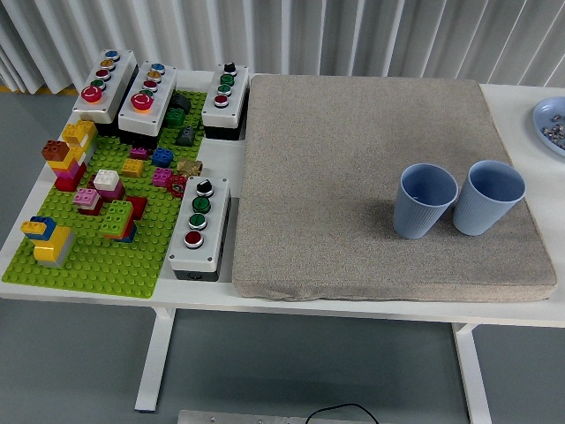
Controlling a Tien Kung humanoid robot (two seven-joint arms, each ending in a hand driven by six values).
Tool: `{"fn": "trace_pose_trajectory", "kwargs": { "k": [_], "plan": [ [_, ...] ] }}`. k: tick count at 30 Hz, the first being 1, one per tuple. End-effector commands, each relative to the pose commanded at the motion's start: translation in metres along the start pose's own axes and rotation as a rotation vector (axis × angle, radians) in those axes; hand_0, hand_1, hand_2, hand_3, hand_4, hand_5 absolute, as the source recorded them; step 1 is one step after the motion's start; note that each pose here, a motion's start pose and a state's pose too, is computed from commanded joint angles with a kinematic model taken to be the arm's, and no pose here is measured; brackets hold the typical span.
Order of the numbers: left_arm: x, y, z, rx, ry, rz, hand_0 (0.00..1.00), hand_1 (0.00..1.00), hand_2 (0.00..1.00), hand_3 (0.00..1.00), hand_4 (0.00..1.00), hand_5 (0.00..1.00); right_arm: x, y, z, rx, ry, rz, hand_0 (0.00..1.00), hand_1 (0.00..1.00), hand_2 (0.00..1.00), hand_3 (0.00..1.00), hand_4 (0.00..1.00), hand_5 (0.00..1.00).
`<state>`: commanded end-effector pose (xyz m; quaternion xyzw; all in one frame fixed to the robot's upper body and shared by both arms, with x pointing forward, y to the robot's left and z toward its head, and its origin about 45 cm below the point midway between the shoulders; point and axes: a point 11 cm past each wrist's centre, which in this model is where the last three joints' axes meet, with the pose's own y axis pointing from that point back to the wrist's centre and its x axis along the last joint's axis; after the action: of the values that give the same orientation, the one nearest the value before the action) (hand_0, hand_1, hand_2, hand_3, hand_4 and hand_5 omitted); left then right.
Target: Pick cup pour cup place
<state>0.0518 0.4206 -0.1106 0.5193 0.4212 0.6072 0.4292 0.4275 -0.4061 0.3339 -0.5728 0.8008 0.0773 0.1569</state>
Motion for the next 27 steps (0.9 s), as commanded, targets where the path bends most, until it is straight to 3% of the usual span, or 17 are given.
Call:
{"fn": "trace_pose_trajectory", "kwargs": {
  "k": [1,12,13,27],
  "plan": [
    [0.0,0.0,0.0,-0.001,-0.001,0.0,0.701,0.73,0.74,0.632,0.488,0.931,0.0,0.001,0.002,0.003,-0.008,0.012,0.884,0.793,0.758,0.79,0.756,0.998],
    [-0.001,0.0,0.003,-0.007,0.0,-0.001,0.701,0.729,0.74,0.631,0.488,0.93,-0.001,0.002,0.016,-0.022,-0.027,-0.012,0.855,0.758,0.731,0.769,0.746,0.946],
    [-0.001,0.0,0.004,-0.008,0.0,-0.001,0.701,0.729,0.741,0.632,0.487,0.929,-0.002,0.002,0.016,-0.023,-0.023,-0.015,0.838,0.744,0.708,0.744,0.73,0.851],
    [-0.001,0.0,0.004,-0.008,-0.001,-0.002,0.701,0.729,0.74,0.631,0.487,0.929,-0.003,0.003,0.009,-0.007,-0.004,-0.008,0.873,0.75,0.702,0.747,0.726,0.819]
  ]
}}
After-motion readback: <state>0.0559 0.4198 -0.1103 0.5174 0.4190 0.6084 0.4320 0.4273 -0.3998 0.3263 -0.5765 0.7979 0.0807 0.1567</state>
